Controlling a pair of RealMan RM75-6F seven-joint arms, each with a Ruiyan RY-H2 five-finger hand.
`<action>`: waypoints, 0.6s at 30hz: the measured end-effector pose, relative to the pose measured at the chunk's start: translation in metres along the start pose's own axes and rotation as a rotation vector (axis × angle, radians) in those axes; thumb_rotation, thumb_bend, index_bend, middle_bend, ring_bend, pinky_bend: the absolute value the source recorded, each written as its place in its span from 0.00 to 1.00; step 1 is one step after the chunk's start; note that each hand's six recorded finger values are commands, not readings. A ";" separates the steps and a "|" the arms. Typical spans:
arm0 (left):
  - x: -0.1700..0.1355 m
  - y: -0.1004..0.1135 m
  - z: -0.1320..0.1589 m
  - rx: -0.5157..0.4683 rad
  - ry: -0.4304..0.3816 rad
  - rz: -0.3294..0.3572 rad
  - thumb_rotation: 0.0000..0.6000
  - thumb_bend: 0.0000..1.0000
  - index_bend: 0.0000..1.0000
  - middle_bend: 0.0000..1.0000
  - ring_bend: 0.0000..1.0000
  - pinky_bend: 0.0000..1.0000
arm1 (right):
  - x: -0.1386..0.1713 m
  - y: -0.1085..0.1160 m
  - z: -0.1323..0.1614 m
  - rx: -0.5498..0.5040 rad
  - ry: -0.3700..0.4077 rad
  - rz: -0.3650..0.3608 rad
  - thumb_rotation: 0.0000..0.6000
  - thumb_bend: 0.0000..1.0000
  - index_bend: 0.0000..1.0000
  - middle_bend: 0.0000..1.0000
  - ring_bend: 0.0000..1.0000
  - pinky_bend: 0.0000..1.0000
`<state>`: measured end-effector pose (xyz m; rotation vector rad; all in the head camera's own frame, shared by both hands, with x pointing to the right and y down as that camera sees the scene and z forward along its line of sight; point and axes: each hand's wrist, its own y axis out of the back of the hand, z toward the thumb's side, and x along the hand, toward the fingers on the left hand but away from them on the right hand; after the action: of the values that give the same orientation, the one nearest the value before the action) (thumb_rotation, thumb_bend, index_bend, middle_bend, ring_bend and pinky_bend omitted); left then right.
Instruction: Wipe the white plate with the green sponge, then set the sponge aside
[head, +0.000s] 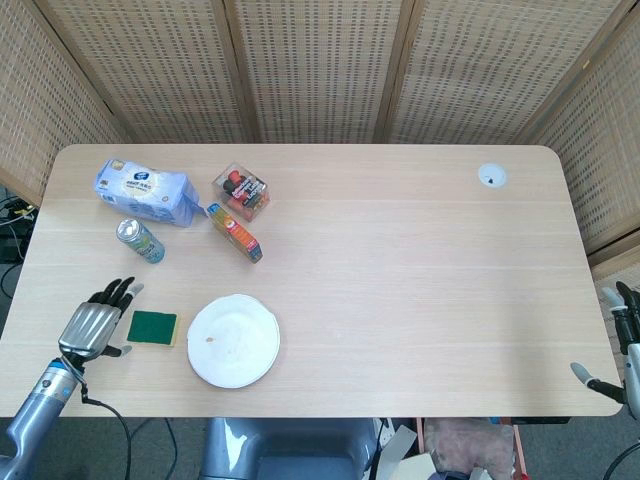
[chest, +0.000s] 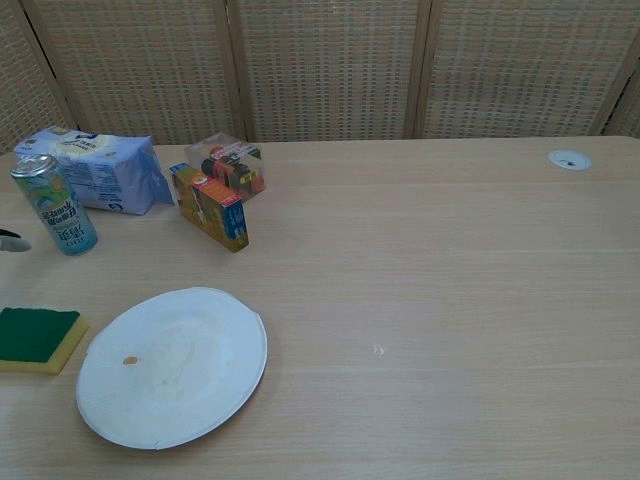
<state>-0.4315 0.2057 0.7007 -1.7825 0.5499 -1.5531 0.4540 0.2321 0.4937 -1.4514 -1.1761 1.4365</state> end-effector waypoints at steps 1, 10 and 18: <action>0.004 -0.004 0.003 0.000 -0.012 -0.013 1.00 0.00 0.13 0.07 0.05 0.23 | 0.000 0.000 0.000 0.000 0.000 0.001 1.00 0.00 0.00 0.00 0.00 0.00; 0.022 -0.015 0.018 0.019 -0.053 -0.047 1.00 0.00 0.24 0.16 0.08 0.24 | -0.001 -0.002 0.000 0.003 -0.005 0.006 1.00 0.00 0.00 0.00 0.00 0.00; 0.033 -0.020 0.021 0.016 -0.039 -0.070 1.00 0.00 0.24 0.18 0.11 0.26 | -0.003 -0.002 -0.002 -0.003 -0.009 0.010 1.00 0.00 0.00 0.00 0.00 0.00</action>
<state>-0.4070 0.2008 0.7372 -1.8333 0.4595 -1.5621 0.4556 0.2301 0.4968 -1.4566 -1.1781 1.4499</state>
